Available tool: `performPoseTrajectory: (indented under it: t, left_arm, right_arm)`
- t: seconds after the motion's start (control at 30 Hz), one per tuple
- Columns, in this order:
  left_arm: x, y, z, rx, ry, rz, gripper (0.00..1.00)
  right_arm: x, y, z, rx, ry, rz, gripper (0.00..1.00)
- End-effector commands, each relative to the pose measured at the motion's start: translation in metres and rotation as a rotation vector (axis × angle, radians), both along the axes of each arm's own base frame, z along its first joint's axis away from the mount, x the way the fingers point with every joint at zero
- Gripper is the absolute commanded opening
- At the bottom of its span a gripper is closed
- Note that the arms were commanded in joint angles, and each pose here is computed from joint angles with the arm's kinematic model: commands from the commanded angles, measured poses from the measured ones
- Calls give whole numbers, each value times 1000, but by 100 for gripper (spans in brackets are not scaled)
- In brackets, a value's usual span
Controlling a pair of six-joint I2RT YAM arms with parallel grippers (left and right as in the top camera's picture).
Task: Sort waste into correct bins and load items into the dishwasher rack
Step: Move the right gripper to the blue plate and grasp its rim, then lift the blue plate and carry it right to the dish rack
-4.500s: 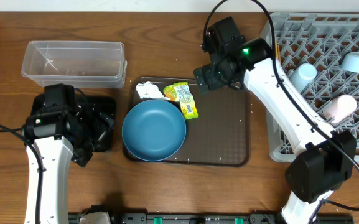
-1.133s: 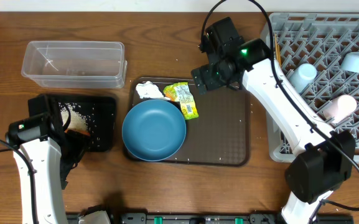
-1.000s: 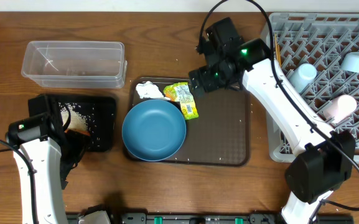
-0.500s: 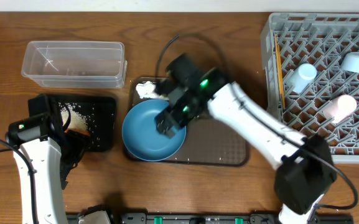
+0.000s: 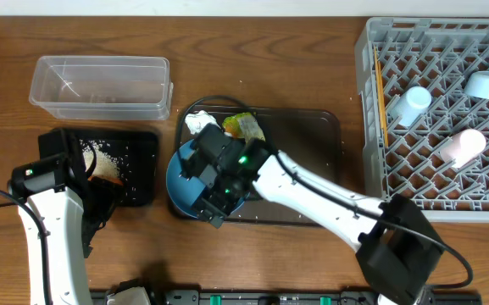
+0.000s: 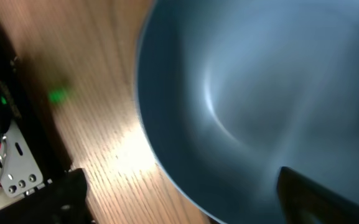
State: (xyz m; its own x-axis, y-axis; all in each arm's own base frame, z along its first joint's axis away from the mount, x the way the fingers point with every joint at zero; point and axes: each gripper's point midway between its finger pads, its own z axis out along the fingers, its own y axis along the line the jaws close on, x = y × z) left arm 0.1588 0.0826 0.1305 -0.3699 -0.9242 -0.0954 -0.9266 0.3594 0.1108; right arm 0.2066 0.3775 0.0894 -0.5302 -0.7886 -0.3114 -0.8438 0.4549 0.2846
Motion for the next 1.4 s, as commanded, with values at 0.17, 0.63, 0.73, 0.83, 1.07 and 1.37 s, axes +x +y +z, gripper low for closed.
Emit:
performPoseTrajectory:
  t: [0.17,0.63,0.73,0.83,1.07,1.37]
  left_arm:
    - [-1,5,3,24,5,22,98]
    - [-1,5,3,23,5,22,98]
    - [-1,5,3,23,5,22,98]
    - [-1,5,3,23,5,22,98]
    - [-1,5,3,23,5,22,98]
    - [-1,5,3,24,5,22,98]
  right_arm:
    - [-13,14,-12,-76,-153,65,88]
    - [-18,21,-68,-154,-117,73,66]
    - [-19,20,-73,-165,-112,75,62]
    - [-18,20,-73,-165,-113,74,50]
    - [-16,21,-70,-165,-117,63,32]
    - [-13,27,-53,-156,-121,60,17]
